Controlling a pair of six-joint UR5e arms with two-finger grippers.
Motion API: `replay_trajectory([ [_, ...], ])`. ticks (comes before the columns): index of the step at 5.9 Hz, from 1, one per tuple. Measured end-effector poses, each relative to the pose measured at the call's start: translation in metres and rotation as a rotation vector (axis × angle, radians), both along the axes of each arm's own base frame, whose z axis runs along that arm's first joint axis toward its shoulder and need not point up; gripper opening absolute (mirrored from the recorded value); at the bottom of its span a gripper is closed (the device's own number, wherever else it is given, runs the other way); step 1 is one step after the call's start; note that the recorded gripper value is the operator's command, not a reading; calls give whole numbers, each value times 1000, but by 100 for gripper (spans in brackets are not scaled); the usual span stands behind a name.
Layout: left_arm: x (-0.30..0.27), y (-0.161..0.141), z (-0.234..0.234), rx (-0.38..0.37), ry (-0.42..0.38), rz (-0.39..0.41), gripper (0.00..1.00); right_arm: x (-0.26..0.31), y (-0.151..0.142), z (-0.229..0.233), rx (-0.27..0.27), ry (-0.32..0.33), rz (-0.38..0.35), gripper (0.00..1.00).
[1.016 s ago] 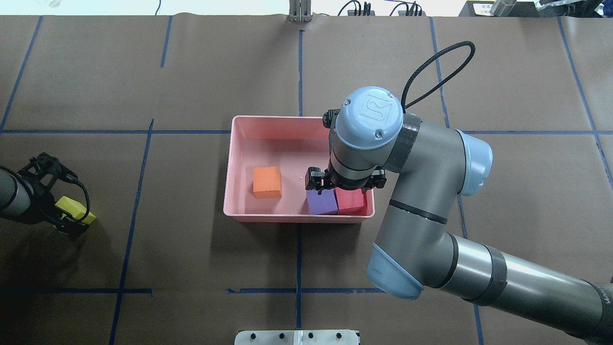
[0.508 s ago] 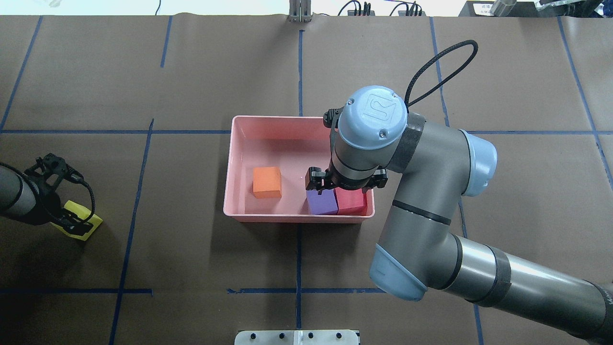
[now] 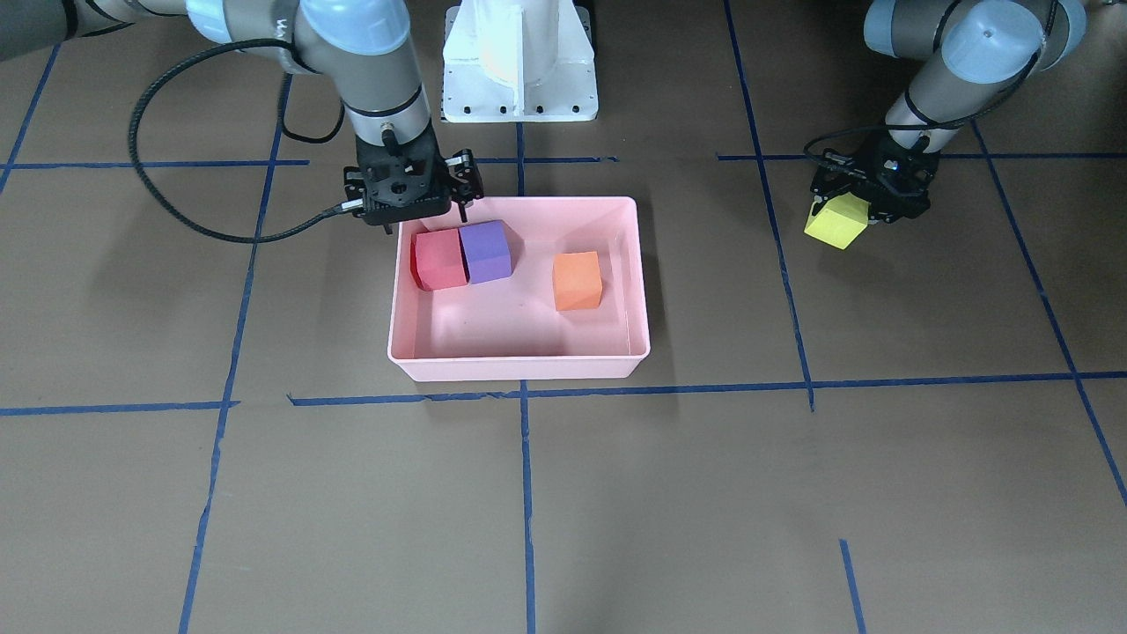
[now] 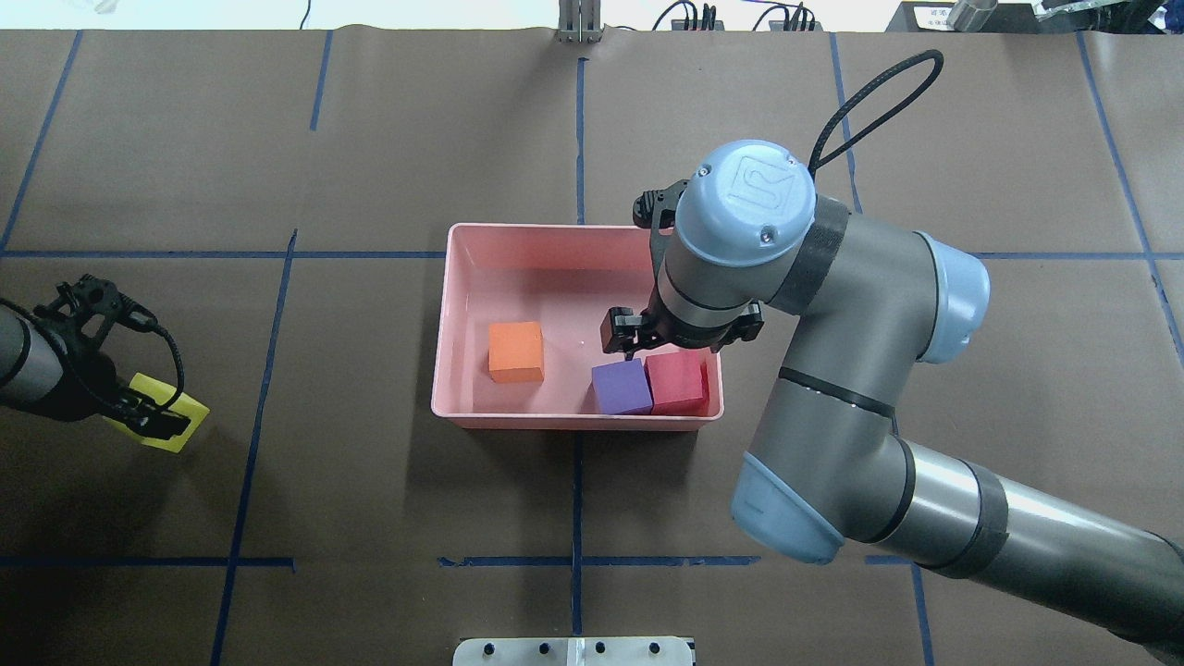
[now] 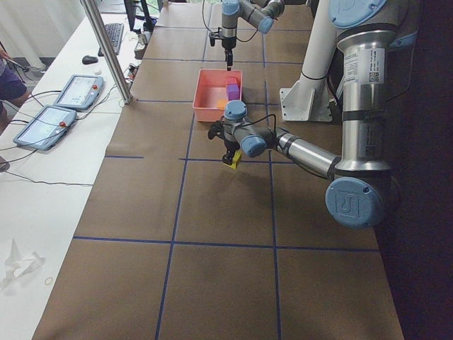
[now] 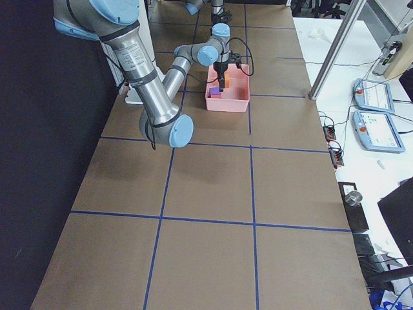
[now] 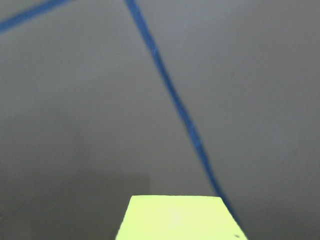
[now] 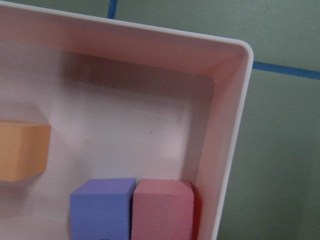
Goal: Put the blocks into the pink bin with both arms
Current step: 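Carry the yellow-green block into the pink bin and release it while the right arm withdraws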
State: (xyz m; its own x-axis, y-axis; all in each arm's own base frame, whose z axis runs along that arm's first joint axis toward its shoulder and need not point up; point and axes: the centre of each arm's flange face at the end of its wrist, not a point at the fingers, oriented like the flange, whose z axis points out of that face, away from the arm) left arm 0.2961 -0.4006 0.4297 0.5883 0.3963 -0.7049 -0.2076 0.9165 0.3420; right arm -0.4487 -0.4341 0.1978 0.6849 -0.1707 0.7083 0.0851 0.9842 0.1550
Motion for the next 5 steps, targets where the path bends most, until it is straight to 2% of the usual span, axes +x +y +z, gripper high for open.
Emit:
replay_trajectory([
  [2, 39, -41, -127, -90, -4, -73, 43, 63, -39, 35, 56, 3, -77, 100],
  [4, 90, -56, -235, -211, 11, -141, 43, 143, -78, 88, 125, 17, -164, 100],
  [5, 137, -60, -279, -262, 17, -175, 43, 183, -91, 117, 159, 24, -205, 100],
])
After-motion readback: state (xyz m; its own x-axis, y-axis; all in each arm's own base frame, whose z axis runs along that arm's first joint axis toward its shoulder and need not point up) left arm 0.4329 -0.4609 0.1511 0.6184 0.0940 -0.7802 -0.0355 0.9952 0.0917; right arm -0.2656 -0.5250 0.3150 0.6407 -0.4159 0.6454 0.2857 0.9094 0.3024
